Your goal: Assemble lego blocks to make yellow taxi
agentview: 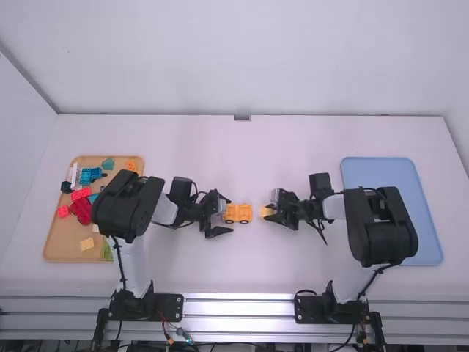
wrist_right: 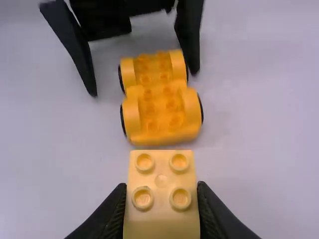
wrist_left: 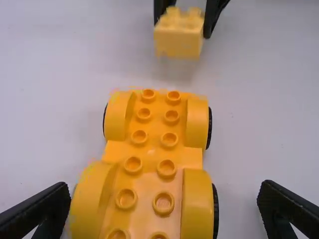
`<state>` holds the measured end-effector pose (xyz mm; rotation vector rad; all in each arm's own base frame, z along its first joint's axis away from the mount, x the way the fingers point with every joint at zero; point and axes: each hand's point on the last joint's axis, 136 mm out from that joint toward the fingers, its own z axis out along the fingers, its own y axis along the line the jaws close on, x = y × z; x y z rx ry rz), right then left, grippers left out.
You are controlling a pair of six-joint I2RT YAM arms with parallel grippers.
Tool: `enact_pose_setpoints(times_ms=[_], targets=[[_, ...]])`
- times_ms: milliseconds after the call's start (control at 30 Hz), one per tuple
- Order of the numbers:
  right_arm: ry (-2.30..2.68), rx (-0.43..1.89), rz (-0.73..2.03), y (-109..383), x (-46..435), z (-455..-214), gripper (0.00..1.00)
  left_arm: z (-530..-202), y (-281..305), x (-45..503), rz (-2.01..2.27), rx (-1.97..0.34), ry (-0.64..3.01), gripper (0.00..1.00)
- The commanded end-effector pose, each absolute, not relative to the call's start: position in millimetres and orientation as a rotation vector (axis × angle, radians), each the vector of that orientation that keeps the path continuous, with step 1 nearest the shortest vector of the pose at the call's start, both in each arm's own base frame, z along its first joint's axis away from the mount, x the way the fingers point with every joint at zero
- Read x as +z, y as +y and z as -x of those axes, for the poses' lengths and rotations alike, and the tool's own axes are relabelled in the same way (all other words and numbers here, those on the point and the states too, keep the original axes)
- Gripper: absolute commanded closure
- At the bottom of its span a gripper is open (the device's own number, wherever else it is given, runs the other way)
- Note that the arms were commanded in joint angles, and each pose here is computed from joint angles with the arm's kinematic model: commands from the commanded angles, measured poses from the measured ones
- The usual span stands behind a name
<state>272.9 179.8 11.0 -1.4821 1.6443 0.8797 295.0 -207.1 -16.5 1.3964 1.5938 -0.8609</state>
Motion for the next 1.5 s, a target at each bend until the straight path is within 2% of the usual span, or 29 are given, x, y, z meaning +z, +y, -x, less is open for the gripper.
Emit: enact_pose_setpoints(times_ms=[0,200,433,633,1267,1467], targets=[[1.597,0.855,1.521,191,23,-277,0.77,-304,-211,-16,-1.389,-0.881,1.588,0.02],[1.574,0.852,1.583,214,28,-278,0.78,-306,-222,-25,-1.435,-0.922,1.593,0.12],[1.595,0.810,1.630,230,22,-278,0.78,-297,-237,-34,-1.531,-0.918,1.579,0.33],[1.588,0.812,1.659,235,14,-274,0.79,-294,-237,-34,-1.535,-0.913,1.566,0.41],[1.618,0.778,1.655,236,4,-280,0.82,-290,-238,-37,-1.541,-0.914,1.579,0.43],[1.624,0.781,1.639,237,6,-282,0.76,-290,-238,-37,-1.539,-0.916,1.583,0.43]])
